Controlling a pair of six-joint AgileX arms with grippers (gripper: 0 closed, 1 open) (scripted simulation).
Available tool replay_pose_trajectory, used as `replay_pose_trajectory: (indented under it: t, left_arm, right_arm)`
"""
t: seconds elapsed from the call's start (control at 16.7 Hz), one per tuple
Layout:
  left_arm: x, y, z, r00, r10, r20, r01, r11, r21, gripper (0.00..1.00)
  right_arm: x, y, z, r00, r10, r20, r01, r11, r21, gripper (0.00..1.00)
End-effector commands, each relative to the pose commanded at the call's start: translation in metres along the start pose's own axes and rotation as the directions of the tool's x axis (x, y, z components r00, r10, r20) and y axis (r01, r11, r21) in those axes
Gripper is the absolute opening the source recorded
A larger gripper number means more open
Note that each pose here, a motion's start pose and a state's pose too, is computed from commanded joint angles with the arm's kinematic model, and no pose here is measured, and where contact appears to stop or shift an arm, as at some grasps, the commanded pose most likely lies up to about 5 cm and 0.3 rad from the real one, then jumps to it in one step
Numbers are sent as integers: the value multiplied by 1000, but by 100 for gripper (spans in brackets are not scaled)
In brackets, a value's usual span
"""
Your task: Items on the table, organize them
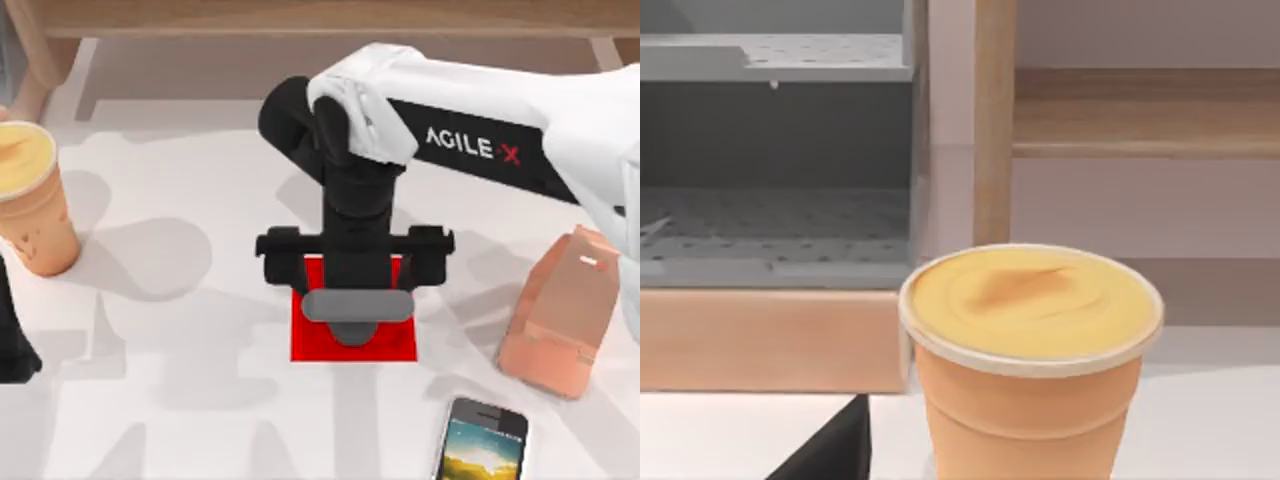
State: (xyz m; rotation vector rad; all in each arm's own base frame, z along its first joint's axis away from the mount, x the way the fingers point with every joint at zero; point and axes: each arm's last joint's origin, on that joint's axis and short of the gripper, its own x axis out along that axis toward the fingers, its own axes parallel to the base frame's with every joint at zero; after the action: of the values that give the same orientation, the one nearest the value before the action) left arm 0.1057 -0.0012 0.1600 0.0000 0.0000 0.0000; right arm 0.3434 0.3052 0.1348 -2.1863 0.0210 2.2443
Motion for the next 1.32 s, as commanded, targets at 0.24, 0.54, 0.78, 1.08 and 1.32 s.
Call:
replay_pose_trajectory:
  t: [0.24, 0.54, 0.78, 1.08, 1.32]
  left_arm:
    - [0, 0, 0, 1000, 0, 0, 0, 1000, 0, 100]
    - [0, 0, 0, 1000, 0, 0, 0, 1000, 0, 100]
    - [0, 0, 0, 1000, 0, 0, 0, 1000, 0, 100]
    - [0, 0, 0, 1000, 0, 0, 0, 1000, 0, 100]
    - [0, 0, 0, 1000, 0, 0, 0, 1000, 0, 100]
  right_arm:
    - [0, 0, 0, 1000, 0, 0, 0, 1000, 0, 100]
    - [-10, 0, 2, 1000, -16, -17, 17, 999, 51, 100]
    - [-17, -1, 13, 1000, -19, -22, 24, 968, 249, 100]
    - [-20, -1, 38, 1000, 2, -6, 3, 757, 653, 100]
    - [-25, 5, 63, 1000, 18, 2, -8, 363, 932, 100]
